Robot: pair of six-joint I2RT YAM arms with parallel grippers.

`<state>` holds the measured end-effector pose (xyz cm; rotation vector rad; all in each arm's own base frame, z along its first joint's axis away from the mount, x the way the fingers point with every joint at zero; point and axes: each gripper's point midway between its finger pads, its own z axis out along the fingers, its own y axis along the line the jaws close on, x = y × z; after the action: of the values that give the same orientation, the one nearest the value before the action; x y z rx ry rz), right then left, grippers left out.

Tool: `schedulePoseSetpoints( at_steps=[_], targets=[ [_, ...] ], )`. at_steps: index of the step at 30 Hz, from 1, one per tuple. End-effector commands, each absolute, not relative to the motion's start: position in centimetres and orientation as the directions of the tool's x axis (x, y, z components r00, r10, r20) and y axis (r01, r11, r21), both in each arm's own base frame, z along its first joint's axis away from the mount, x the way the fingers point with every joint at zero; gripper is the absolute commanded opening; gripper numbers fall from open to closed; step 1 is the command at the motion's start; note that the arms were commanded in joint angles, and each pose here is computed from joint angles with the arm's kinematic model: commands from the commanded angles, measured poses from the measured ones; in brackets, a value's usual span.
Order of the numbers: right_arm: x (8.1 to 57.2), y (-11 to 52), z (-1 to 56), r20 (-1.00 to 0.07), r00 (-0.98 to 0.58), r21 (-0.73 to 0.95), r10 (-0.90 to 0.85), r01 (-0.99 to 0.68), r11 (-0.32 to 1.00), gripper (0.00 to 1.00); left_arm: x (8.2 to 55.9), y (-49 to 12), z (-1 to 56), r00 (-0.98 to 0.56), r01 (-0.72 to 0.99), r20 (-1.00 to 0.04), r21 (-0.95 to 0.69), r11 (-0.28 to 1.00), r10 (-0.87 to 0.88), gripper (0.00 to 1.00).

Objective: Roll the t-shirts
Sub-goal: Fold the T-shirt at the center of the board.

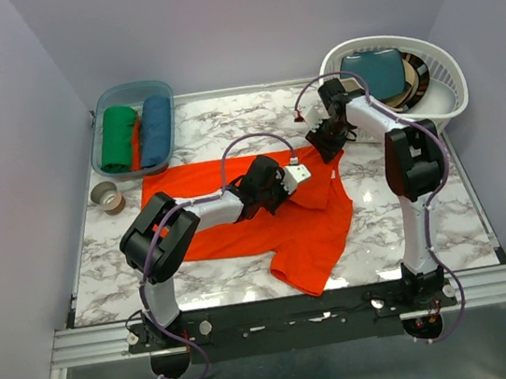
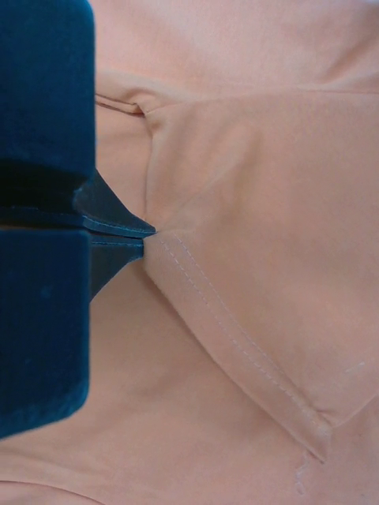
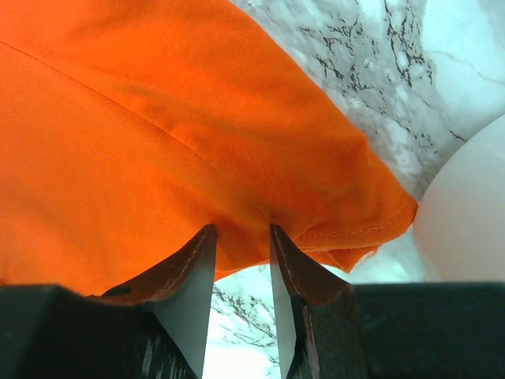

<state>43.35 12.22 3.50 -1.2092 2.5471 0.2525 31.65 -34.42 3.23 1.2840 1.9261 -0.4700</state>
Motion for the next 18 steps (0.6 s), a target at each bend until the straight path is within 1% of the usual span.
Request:
schedulePoseSetpoints(
  at_steps=[1, 2, 4, 8, 12, 14, 15, 18],
  targets=[
    [44.1, 12.2, 2.7, -0.341, -0.594, 0.022, -0.729, -0.78, 0.625, 0.41, 31.2, -34.1, 5.1, -0.141, 0.927, -0.737, 0.136, 0.349, 0.661, 0.0],
    [44.1, 12.3, 2.6, -0.34, -0.59, 0.021, -0.733, -0.784, 0.621, 0.41, 30.7, -33.6, 4.7, -0.152, 0.932, -0.711, 0.127, 0.339, 0.686, 0.0],
    [44.2, 12.1, 2.6, -0.335, -0.591, 0.016, -0.734, -0.782, 0.623, 0.41, 30.8, -33.4, 4.8, -0.144, 0.934, -0.696, 0.139, 0.328, 0.703, 0.0],
    [44.6, 12.2, 2.7, -0.339, -0.585, 0.009, -0.737, -0.785, 0.619, 0.41, 30.6, -32.5, 4.0, -0.141, 0.945, -0.633, 0.143, 0.294, 0.762, 0.0],
    [44.7, 12.2, 2.6, -0.339, -0.586, 0.008, -0.736, -0.784, 0.621, 0.4, 30.7, -32.4, 4.3, -0.112, 0.951, -0.62, 0.16, 0.265, 0.776, 0.02],
    [44.8, 12.3, 2.6, -0.342, -0.585, 0.008, -0.735, -0.784, 0.621, 0.4, 30.4, -32.5, 4.6, -0.11, 0.955, -0.626, 0.148, 0.257, 0.772, 0.08],
    [44.9, 12.2, 2.7, -0.342, -0.585, 0.005, -0.736, -0.784, 0.621, 0.4, 30.2, -32.6, 4.7, -0.107, 0.959, -0.628, 0.14, 0.248, 0.771, 0.14],
    [44.8, 12.3, 2.7, -0.341, -0.583, 0.005, -0.737, -0.786, 0.619, 0.4, 28.8, -32.8, 5.4, -0.081, 0.978, -0.633, 0.099, 0.185, 0.77, 0.28]
  ],
)
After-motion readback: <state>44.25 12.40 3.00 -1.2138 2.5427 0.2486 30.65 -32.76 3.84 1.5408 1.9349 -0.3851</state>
